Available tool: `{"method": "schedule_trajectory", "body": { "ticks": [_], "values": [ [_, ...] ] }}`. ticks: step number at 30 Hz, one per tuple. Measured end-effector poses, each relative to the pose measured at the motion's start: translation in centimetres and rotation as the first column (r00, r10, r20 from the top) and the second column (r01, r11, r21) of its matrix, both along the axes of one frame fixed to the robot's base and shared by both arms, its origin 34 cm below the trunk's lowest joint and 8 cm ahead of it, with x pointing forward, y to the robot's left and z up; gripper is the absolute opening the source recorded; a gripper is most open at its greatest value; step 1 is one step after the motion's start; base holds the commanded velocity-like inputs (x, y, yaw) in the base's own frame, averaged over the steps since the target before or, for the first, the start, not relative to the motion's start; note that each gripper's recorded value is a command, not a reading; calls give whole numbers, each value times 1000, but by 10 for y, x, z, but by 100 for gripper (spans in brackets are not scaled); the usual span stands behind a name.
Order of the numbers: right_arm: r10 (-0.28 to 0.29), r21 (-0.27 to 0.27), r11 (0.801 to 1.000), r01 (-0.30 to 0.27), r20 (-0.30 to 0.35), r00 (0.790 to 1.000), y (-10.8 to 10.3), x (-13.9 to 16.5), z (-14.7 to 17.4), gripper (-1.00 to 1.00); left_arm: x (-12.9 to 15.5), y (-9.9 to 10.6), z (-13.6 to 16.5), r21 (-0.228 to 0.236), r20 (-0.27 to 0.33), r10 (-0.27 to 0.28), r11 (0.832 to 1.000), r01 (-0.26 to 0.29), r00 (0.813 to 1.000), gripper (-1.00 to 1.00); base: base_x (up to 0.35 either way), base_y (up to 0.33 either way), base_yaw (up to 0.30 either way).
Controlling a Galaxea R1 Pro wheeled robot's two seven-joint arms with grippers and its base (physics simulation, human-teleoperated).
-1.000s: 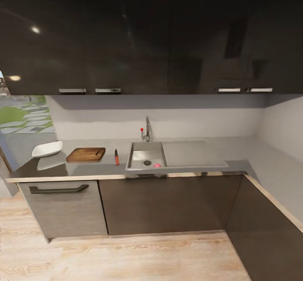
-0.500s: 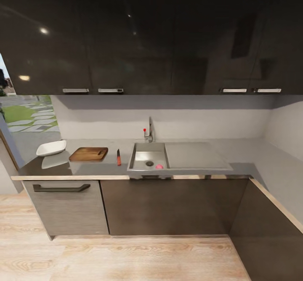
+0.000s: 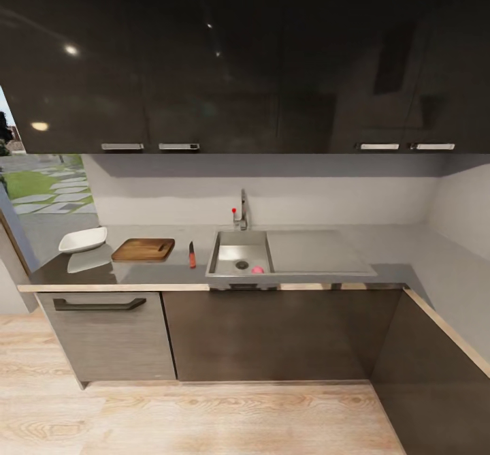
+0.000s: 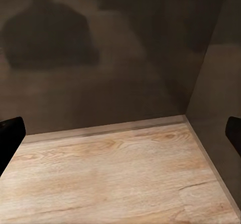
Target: In the kitchen, take the Vidalia onion out of the sink, dice it on the chopping board with the paring knife, put the diced onion into the bowl on the countertop, then place both the paring knife and the chopping board into the sink.
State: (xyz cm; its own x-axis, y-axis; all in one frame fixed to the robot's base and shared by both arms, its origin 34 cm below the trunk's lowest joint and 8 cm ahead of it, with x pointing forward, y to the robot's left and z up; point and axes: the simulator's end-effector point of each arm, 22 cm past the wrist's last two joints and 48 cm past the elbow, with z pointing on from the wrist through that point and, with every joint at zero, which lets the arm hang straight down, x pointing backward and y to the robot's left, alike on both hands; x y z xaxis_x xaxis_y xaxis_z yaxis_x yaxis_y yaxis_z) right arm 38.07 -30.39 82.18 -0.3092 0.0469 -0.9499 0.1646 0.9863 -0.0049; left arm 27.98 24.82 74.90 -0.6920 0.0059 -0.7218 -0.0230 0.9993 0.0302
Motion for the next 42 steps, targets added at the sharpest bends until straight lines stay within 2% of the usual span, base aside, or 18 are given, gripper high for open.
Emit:
{"method": "schedule_trajectory", "body": {
  "ticks": [14, 17, 19, 21, 25, 27, 31, 34, 36, 38, 42],
  "values": [
    [4, -1, 1000, -4, 6, 1000, 1, 1, 1, 100, -6, 0, -5, 1, -17, 2, 1000, -2, 1000, 100, 0, 0, 0],
    [4, -1, 1000, -4, 6, 1000, 1, 1, 1, 100, -1, -1, -1, 1, -4, 5, 1000, -5, 1000, 100, 0, 0, 0],
    [4, -1, 1000, -4, 6, 1000, 1, 1, 1, 100, 18, -1, 13, 3, 38, 8, 1000, -8, 999, 100, 0, 0, 0],
    [4, -1, 1000, -4, 6, 1000, 1, 1, 1, 100, 35, -2, 26, 3, 53, 12, 1000, -12, 999, 100, 0, 0, 0],
    [4, -1, 1000, -4, 7, 1000, 1, 1, 2, 100, 70, 0, 60, 3, -48, 26, 1000, -26, 998, 100, 0, 0, 0],
    [4, -1, 1000, -4, 7, 1000, 1, 1, 2, 100, 84, -2, 79, 1, -58, 24, 1000, -24, 998, 100, 0, 0, 0],
    [4, -1, 1000, -4, 7, 1000, 1, 1, 2, 100, 152, -32, 121, -32, 8, -18, 999, 18, 1000, 100, 0, 0, 0],
    [4, -1, 1000, -4, 7, 1000, 1, 1, 2, 100, 190, -42, 140, -38, -13, -35, 999, 34, 999, 100, 0, 0, 0],
    [4, -1, 1000, -4, 7, 1000, 1, 1, 2, 100, 217, -56, 158, -51, -10, -54, 997, 53, 999, 100, 0, 0, 0],
    [4, -1, 1000, -4, 7, 1000, 1, 1, 2, 100, 248, -82, 187, -62, 37, -98, 993, 101, 994, 100, 0, 0, 0],
    [4, -2, 1000, -4, 7, 1000, 0, 1, 2, 100, 292, -107, 233, -55, 123, -144, 987, 152, 982, 100, 0, 0, 0]
  ]
}}
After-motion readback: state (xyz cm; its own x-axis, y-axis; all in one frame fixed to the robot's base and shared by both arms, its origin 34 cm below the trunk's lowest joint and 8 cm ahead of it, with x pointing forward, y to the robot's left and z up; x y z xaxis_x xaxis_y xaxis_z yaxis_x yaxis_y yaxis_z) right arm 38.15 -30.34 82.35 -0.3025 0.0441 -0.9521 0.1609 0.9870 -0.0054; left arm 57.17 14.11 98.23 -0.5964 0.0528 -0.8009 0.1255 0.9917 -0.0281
